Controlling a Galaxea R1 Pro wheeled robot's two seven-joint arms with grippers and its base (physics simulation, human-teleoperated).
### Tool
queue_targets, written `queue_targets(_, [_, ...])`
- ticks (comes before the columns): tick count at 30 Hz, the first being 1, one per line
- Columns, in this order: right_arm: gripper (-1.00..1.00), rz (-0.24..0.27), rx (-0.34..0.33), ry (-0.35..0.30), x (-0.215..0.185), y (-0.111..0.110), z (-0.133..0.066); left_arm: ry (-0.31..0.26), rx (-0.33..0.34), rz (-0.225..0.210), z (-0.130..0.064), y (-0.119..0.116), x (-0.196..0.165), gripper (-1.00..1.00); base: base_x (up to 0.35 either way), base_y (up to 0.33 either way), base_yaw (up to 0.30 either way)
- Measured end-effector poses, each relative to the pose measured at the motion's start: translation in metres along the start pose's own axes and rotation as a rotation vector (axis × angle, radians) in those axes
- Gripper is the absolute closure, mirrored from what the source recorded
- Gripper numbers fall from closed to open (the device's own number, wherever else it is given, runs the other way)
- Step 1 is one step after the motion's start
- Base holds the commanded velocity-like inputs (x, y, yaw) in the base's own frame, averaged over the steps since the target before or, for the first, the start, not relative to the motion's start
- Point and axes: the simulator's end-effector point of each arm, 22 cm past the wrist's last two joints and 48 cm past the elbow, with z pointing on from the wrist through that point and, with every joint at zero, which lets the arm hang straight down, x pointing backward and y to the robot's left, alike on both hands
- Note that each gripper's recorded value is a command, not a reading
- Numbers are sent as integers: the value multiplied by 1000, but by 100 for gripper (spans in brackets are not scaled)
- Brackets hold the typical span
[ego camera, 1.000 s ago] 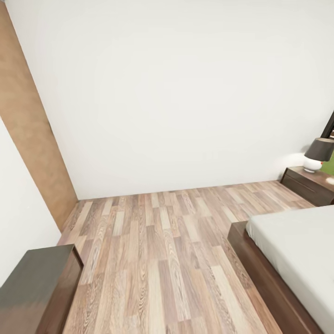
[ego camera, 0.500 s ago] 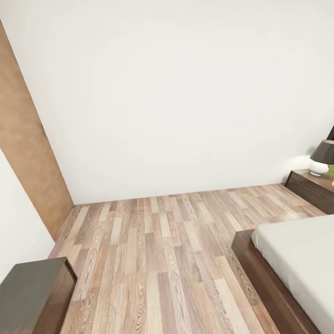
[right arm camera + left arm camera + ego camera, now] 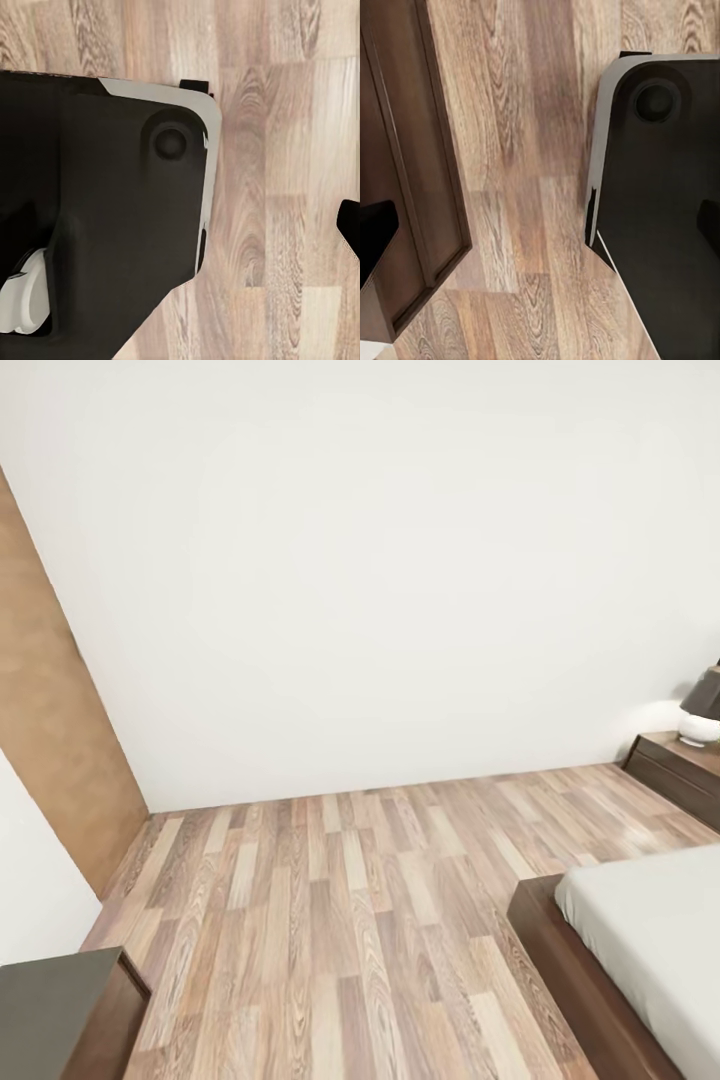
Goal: In the bedroom, move the book from the bed onto either nightstand, and place the two sandals side by side next to the bed.
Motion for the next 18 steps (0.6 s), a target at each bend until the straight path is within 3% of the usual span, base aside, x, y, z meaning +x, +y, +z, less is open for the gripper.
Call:
queue_targets(7, [-100,0,0,0,0,0,0,0,2,-1,0,-2,0,-100,279,0,-153])
queue_targets(18, [-100,0,-1,0,0,0,0,1,4,-1,0,-4,0,-100,191,22,-249])
